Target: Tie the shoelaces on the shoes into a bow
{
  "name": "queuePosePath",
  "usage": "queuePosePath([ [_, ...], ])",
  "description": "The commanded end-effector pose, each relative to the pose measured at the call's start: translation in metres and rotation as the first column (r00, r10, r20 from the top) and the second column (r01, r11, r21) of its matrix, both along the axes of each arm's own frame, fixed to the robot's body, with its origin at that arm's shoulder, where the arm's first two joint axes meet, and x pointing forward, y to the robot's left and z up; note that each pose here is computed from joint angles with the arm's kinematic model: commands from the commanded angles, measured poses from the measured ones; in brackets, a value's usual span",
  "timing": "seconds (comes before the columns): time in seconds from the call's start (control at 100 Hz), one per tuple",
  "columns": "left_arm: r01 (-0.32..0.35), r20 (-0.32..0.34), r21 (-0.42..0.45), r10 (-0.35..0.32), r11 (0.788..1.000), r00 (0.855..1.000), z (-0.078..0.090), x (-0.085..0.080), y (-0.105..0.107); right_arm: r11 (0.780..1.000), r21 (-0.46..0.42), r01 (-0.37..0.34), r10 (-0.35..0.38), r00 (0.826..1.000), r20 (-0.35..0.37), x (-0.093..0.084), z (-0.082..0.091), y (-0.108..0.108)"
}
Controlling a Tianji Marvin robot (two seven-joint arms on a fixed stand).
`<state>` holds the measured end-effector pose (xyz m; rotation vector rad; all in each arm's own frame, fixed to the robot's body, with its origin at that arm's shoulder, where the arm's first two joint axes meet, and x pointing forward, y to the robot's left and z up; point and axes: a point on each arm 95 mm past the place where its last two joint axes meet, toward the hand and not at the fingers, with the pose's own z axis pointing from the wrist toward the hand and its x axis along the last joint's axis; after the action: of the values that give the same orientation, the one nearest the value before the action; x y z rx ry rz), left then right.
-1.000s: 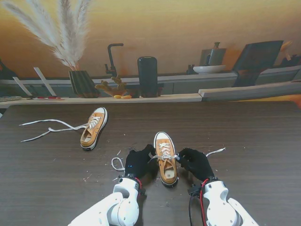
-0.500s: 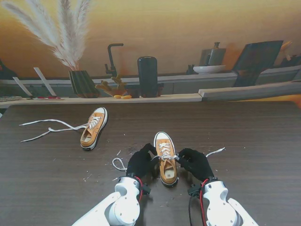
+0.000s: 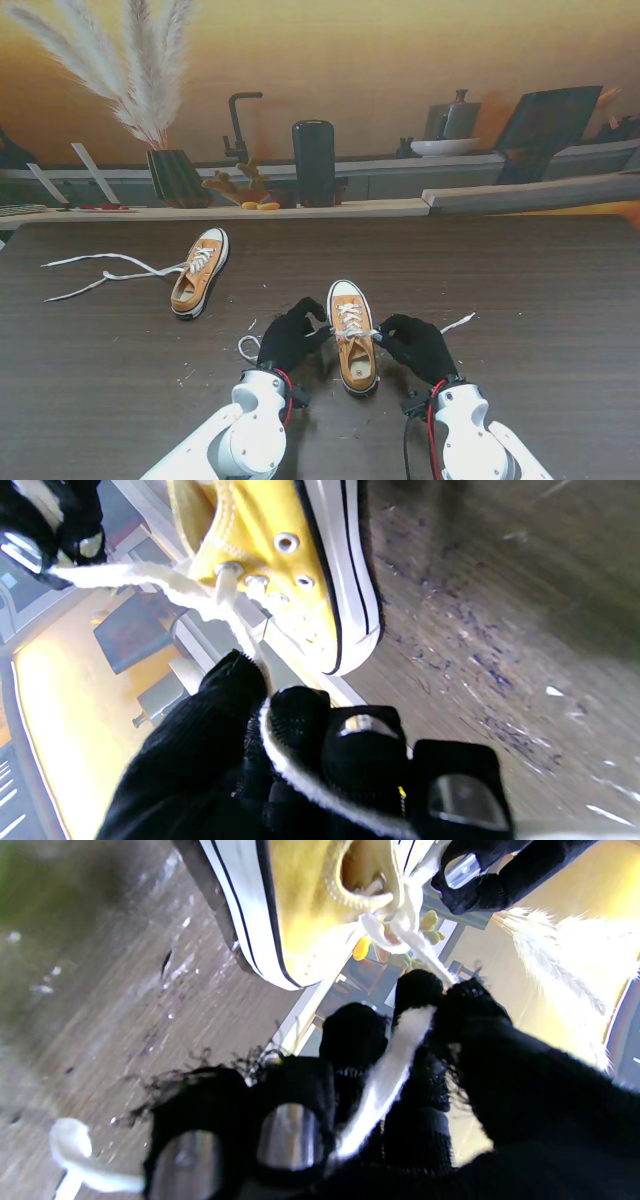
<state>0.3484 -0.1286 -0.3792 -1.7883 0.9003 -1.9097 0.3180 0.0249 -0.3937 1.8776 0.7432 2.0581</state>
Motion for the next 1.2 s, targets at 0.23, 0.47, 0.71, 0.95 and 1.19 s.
queuePosePath([
  [0.23,0.031,-0.014,-0.016,-0.031,0.999,0.999,0.007,0.015,0.012,0.997,-0.077,0.001,0.000,1.000,0.013,0.013,0.022,-0.028],
  [0.47,0.043,-0.060,0.017,-0.042,0.999,0.997,-0.001,0.015,0.016,0.993,-0.115,-0.002,-0.001,1.000,-0.026,0.026,0.027,-0.044],
  [0.71,0.033,-0.064,0.041,-0.030,0.999,0.998,-0.004,0.016,0.025,0.994,-0.104,0.040,-0.044,0.998,-0.037,0.035,0.023,-0.050],
  [0.95,0.030,-0.067,0.081,-0.025,0.996,0.997,-0.008,0.020,0.029,0.986,-0.156,0.057,-0.064,0.997,-0.036,0.039,0.020,-0.051],
  [1.19,0.030,-0.069,0.126,-0.022,0.992,0.997,-0.014,0.024,0.032,0.973,-0.229,0.032,-0.039,0.999,-0.026,0.042,0.017,-0.055],
])
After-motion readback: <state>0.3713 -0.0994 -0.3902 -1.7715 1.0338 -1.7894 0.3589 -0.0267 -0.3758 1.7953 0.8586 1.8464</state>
